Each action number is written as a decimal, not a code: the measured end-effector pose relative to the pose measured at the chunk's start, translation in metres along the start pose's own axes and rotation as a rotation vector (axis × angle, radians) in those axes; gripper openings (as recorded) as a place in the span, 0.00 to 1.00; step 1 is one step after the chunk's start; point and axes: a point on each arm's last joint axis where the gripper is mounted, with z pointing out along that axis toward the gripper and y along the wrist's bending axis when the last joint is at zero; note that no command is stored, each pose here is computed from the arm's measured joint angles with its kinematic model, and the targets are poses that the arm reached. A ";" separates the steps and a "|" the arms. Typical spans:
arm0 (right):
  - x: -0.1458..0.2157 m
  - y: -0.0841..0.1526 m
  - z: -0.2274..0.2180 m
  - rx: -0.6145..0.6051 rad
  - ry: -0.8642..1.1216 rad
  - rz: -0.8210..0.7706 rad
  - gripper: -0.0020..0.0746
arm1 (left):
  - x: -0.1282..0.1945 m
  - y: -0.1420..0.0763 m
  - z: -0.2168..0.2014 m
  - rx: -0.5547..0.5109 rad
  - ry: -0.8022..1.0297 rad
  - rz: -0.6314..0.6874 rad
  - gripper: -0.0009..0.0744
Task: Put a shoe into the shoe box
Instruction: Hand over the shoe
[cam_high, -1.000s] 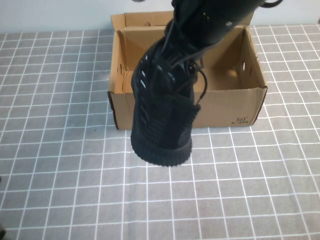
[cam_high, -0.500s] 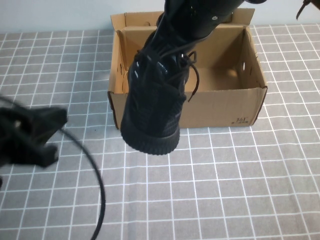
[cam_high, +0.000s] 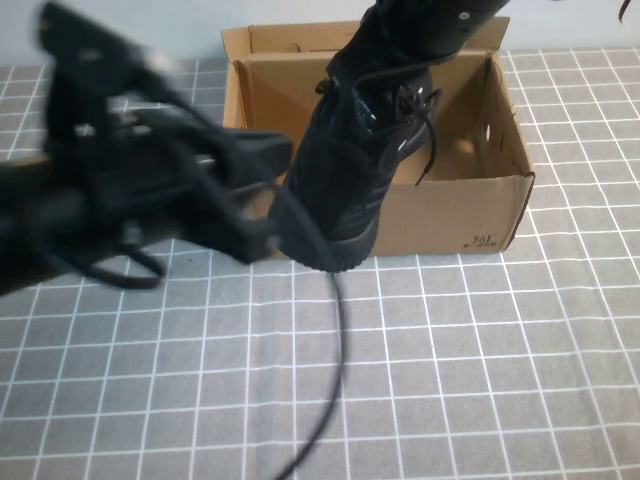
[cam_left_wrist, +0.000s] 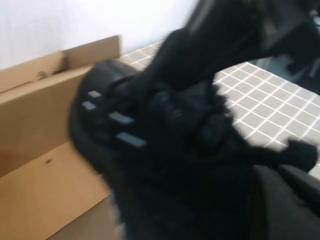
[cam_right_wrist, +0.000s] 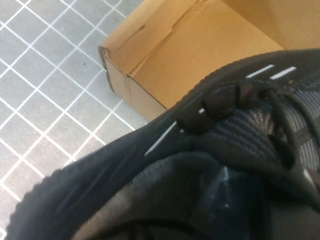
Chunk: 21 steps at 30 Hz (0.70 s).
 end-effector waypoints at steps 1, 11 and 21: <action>0.000 -0.001 0.000 -0.003 0.000 0.003 0.02 | -0.002 -0.004 0.006 0.015 0.001 0.011 0.02; 0.000 -0.001 0.000 -0.010 -0.002 0.010 0.02 | -0.005 -0.023 0.019 0.086 0.003 0.164 0.79; 0.000 0.000 0.000 -0.022 -0.003 0.014 0.02 | 0.014 -0.005 0.055 -0.023 0.066 0.140 0.90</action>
